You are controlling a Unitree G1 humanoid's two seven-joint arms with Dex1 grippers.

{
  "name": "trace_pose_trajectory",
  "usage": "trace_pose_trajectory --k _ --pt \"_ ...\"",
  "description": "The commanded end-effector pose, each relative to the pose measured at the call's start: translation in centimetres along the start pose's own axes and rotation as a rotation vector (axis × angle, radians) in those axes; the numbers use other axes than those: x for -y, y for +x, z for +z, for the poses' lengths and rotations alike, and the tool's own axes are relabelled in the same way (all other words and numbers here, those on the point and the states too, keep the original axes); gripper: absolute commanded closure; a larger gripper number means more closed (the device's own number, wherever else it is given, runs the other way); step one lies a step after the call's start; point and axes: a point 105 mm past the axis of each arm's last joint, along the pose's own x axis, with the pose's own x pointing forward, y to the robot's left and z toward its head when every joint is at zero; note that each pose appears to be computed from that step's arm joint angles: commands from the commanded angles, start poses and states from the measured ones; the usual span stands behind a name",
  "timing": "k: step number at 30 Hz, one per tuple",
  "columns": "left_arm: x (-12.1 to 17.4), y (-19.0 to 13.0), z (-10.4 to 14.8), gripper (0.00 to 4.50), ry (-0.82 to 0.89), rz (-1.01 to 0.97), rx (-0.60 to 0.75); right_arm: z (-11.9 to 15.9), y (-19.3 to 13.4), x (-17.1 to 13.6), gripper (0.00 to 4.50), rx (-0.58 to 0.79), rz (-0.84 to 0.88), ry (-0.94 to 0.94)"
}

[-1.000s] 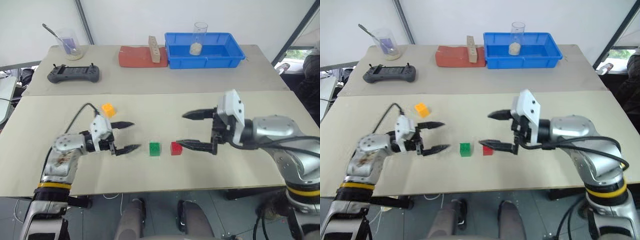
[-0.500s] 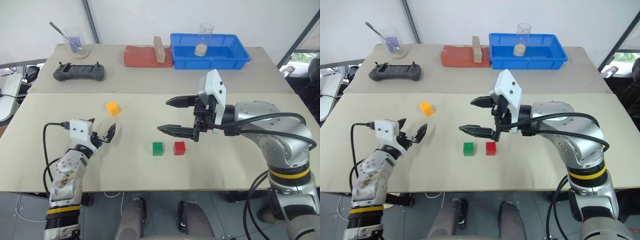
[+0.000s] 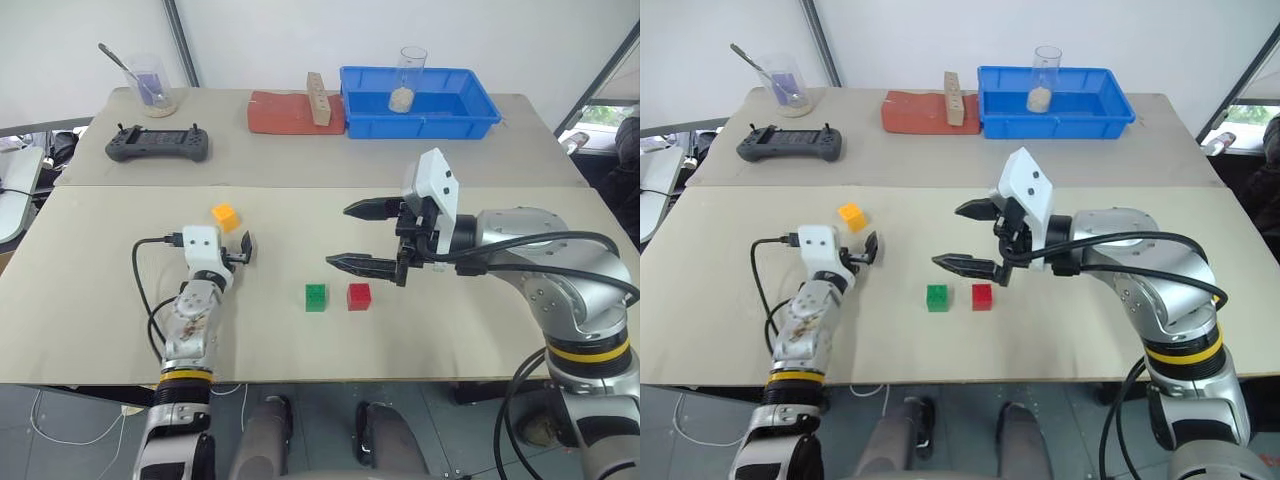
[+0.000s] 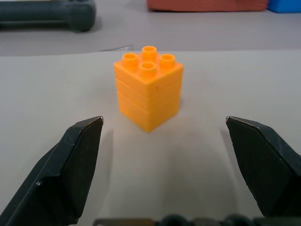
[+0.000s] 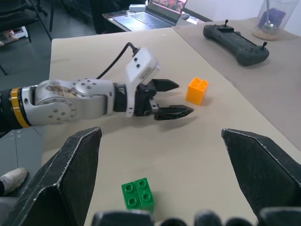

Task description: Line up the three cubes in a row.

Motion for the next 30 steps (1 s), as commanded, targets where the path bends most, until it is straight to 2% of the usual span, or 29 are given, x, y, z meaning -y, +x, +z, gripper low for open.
trace_pose_trajectory --k 1,7,12,15,20,27,30 --pt "1.0 0.9 0.5 0.05 0.009 0.053 0.025 1.2 -0.8 0.2 0.00 0.036 -0.029 -0.059" --pt "0.8 2.3 1.1 0.05 0.023 0.163 0.029 1.2 -1.1 0.3 0.00 0.041 -0.042 -0.056" --pt "0.7 3.0 1.0 0.05 0.004 0.167 0.019 1.3 -1.3 0.3 0.00 0.040 -0.051 -0.059" --pt "0.7 3.2 0.9 0.92 -0.010 0.175 0.010 1.4 -1.3 0.3 0.00 0.039 -0.057 -0.059" --pt "0.3 3.5 1.1 3.24 -0.031 0.205 0.009 1.5 -1.4 0.5 0.00 0.036 -0.067 -0.058" --pt "-0.3 3.7 1.4 3.24 -0.033 0.210 0.014 1.5 -1.5 0.5 0.00 0.033 -0.072 -0.055" --pt "0.0 3.9 2.2 3.24 -0.020 0.133 0.040 1.5 -1.5 0.5 0.00 0.032 -0.076 -0.059"
